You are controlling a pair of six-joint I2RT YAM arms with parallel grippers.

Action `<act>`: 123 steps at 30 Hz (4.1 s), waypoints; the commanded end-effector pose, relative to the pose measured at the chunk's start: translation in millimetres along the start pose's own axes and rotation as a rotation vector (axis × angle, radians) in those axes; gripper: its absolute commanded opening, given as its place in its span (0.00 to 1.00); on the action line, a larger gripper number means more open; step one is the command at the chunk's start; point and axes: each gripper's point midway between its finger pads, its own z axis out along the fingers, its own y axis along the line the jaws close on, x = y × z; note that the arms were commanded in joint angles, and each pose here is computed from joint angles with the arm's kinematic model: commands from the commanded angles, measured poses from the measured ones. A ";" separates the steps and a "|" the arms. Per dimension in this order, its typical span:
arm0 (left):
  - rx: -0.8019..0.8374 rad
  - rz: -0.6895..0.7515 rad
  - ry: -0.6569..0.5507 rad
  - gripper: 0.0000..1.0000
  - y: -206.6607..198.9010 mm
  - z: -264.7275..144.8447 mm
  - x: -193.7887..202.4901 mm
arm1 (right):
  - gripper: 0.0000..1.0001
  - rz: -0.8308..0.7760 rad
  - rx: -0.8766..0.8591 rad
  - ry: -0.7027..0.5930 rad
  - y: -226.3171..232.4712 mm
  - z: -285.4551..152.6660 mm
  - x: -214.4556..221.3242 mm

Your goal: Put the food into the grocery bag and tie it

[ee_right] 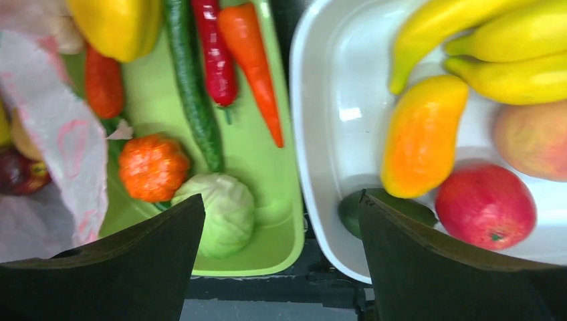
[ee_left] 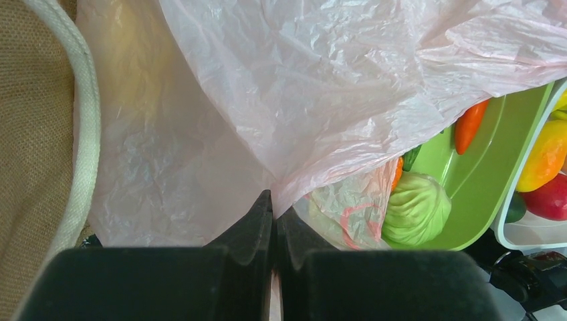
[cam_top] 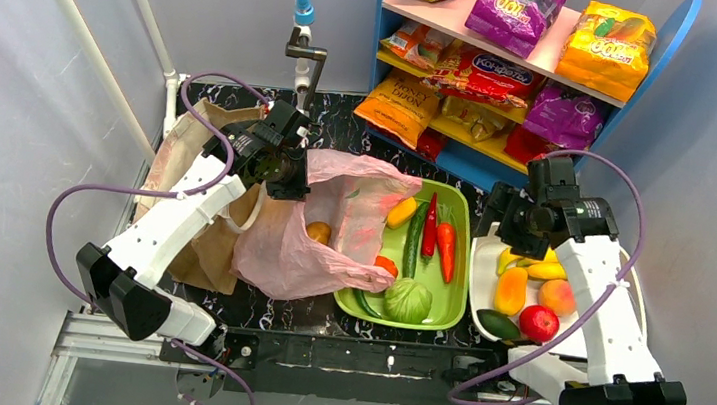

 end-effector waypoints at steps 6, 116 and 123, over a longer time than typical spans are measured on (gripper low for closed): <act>-0.011 0.014 0.002 0.00 8.0 -5.1 6.0 | 0.92 0.111 0.313 0.130 -82.3 27.2 24.1; 0.007 0.009 0.011 0.00 -1.0 -7.9 -1.2 | 0.10 -0.318 -0.667 0.294 295.1 15.9 36.5; -0.001 0.012 0.013 0.00 0.9 -7.5 -0.5 | 0.42 -0.343 -0.657 0.344 301.6 34.6 46.1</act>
